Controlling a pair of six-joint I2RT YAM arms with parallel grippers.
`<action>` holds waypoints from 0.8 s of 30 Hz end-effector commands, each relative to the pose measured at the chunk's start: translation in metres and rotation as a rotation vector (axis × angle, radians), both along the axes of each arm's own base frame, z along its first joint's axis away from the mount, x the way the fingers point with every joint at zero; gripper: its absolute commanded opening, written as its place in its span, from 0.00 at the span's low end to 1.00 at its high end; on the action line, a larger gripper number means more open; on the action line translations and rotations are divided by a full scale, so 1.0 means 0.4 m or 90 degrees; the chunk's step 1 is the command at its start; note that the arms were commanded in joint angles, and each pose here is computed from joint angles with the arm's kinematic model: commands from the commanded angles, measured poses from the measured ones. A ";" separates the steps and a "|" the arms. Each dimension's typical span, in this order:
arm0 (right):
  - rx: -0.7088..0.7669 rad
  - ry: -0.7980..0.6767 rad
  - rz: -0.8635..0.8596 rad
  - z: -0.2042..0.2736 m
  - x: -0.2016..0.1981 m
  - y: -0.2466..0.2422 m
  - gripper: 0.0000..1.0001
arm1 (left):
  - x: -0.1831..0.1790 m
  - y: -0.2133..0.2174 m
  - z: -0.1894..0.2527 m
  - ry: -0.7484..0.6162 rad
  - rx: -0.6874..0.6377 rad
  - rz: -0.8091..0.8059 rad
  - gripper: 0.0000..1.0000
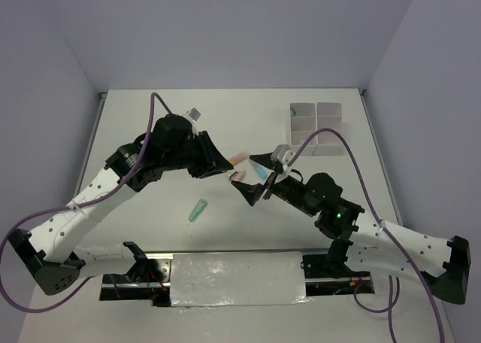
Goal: Sort the stationery into containers
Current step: Place the pen in the storage box.
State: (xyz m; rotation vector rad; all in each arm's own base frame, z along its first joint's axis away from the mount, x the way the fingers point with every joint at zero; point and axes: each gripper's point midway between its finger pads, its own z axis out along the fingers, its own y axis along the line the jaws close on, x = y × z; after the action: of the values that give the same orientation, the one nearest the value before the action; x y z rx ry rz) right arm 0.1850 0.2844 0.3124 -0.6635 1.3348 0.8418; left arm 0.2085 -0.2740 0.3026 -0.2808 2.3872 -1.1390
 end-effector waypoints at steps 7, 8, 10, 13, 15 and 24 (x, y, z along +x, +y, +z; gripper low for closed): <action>-0.304 -0.206 -0.122 0.001 0.066 0.037 0.83 | -0.034 0.017 0.005 0.139 0.015 0.050 0.00; -0.307 -0.220 -0.132 0.008 0.070 0.033 0.83 | -0.034 0.016 0.011 0.140 0.010 0.052 0.00; -0.310 -0.232 -0.139 0.009 0.073 0.028 0.83 | -0.035 0.007 0.029 0.133 -0.008 0.044 0.00; -0.332 -0.237 -0.141 -0.003 0.077 0.024 0.81 | -0.027 0.010 0.040 0.123 -0.009 0.052 0.00; -0.336 -0.231 -0.122 -0.019 0.065 0.026 0.81 | -0.024 0.015 0.037 0.121 -0.006 0.057 0.00; -0.327 -0.250 -0.126 -0.029 0.080 0.057 0.50 | -0.033 -0.002 0.026 0.127 -0.027 0.033 0.00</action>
State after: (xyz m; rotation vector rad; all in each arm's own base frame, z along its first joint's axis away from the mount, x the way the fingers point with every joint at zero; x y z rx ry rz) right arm 0.2136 0.2989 0.2812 -1.0630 1.2804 0.1733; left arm 0.1974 -0.2715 0.3018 -0.4907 2.5460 -1.1103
